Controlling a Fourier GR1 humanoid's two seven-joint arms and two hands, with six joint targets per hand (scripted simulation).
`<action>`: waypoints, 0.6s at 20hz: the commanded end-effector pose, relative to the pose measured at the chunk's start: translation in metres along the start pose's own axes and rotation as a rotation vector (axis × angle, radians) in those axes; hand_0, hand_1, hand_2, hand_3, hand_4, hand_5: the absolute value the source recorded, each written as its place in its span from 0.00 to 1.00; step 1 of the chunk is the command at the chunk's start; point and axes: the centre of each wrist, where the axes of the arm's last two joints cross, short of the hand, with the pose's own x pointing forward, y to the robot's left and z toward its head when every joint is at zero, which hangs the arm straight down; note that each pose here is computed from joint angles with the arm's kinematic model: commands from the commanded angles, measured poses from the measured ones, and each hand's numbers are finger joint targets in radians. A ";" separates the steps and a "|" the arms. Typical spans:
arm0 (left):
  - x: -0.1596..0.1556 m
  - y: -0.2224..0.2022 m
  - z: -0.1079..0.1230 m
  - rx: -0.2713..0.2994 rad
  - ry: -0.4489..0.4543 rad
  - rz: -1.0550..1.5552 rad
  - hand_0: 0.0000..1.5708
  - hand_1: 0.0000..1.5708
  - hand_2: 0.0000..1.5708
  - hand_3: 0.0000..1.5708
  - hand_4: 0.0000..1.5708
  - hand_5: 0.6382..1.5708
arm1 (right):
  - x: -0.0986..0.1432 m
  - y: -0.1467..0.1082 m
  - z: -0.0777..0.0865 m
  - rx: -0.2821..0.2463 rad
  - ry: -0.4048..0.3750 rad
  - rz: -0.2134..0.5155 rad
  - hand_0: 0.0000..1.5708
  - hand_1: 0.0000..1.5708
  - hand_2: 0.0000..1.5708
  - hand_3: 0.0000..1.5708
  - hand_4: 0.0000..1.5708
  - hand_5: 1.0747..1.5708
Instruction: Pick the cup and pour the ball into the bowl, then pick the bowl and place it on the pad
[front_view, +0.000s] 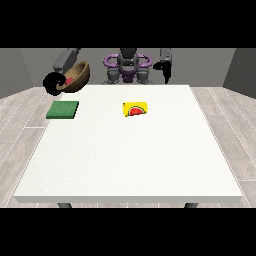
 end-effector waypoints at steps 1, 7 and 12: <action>-0.011 -0.009 0.003 0.017 -0.039 -0.002 0.00 0.00 0.00 0.00 0.75 0.76 | 0.066 -0.031 -0.012 0.012 -0.054 -0.001 1.00 1.00 1.00 0.74 0.61 0.85; -0.008 -0.022 -0.002 0.003 -0.137 0.000 0.00 0.00 0.00 0.00 0.75 0.76 | 0.061 -0.079 -0.005 -0.020 -0.124 -0.085 1.00 1.00 1.00 0.63 0.61 0.85; 0.002 -0.001 -0.007 -0.024 -0.179 -0.004 0.00 0.00 0.00 0.00 0.75 0.77 | 0.047 -0.089 -0.004 -0.057 -0.109 -0.084 0.98 0.98 1.00 0.45 0.57 0.88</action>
